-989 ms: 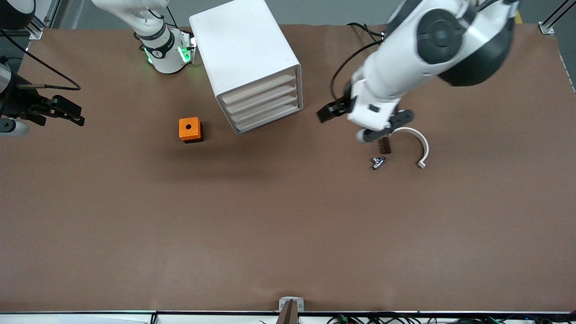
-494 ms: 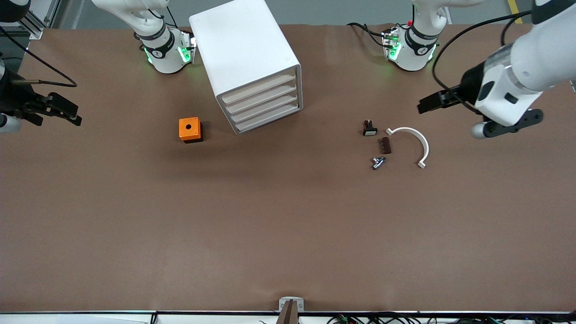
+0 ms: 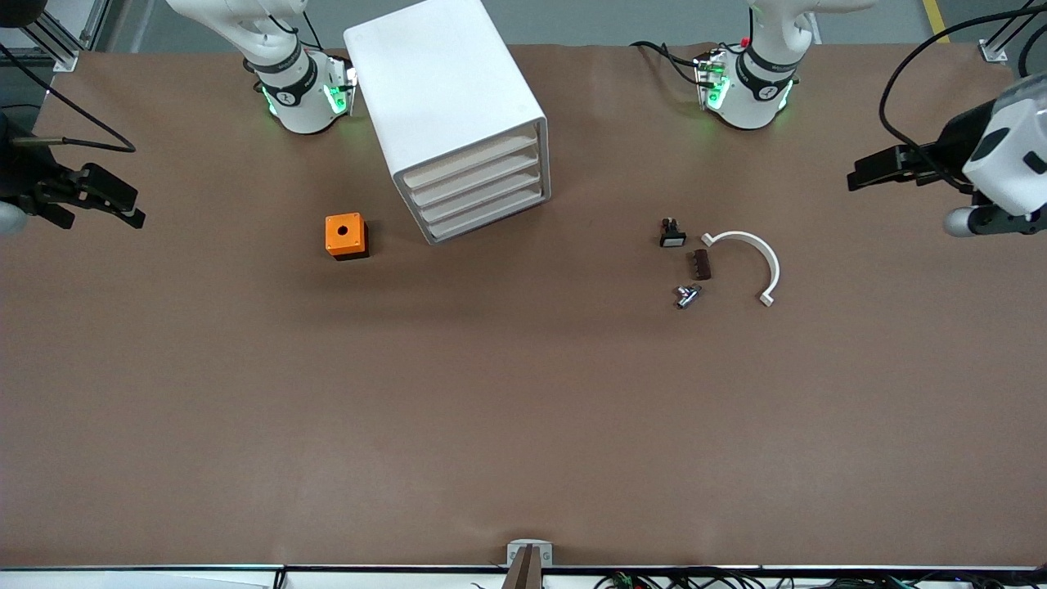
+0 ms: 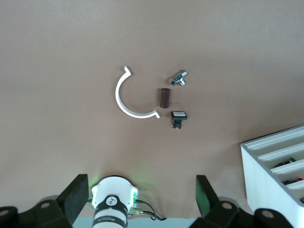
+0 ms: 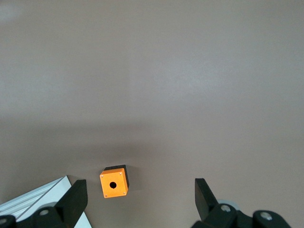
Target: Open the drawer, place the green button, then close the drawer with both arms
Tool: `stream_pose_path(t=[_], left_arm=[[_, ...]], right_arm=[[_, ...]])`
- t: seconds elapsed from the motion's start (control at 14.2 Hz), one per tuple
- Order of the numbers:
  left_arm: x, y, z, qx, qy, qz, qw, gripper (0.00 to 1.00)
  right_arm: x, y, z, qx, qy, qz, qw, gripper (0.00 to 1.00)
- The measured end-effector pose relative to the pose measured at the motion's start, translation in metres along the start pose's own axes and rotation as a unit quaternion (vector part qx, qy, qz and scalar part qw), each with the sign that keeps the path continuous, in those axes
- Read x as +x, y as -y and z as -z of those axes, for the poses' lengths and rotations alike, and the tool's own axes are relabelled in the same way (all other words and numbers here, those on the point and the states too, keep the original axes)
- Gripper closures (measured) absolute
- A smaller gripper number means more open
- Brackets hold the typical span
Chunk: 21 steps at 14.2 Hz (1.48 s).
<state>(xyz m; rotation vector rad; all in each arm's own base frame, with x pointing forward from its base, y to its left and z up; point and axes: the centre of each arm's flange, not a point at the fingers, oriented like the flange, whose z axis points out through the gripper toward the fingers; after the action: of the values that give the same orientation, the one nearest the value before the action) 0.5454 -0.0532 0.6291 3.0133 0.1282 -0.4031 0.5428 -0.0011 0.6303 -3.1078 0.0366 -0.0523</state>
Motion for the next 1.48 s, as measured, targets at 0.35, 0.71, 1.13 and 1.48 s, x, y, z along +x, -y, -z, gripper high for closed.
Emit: stream_pose_path(t=[0.35,0.71,1.13,1.48], left_arm=[[-0.016,0.018,-0.040,-0.001,-0.094,0.009,0.996,0.00],[-0.028,0.029,-0.029,-0.002,-0.169,0.002,0.986,0.00],[-0.042,0.033,0.015,-0.004,-0.191,-0.004,0.982,0.00],[-0.042,0.030,0.008,0.013,-0.164,-0.007,0.986,0.00]], right_arm=[[0.000,-0.002,-0.001,-0.010,0.001,0.001,1.000,0.00],[0.000,-0.003,-0.004,-0.013,0.004,0.001,1.000,0.00],[-0.001,-0.002,-0.006,-0.013,0.006,0.002,1.000,0.00],[0.000,-0.001,-0.005,-0.013,0.003,0.002,1.000,0.00]])
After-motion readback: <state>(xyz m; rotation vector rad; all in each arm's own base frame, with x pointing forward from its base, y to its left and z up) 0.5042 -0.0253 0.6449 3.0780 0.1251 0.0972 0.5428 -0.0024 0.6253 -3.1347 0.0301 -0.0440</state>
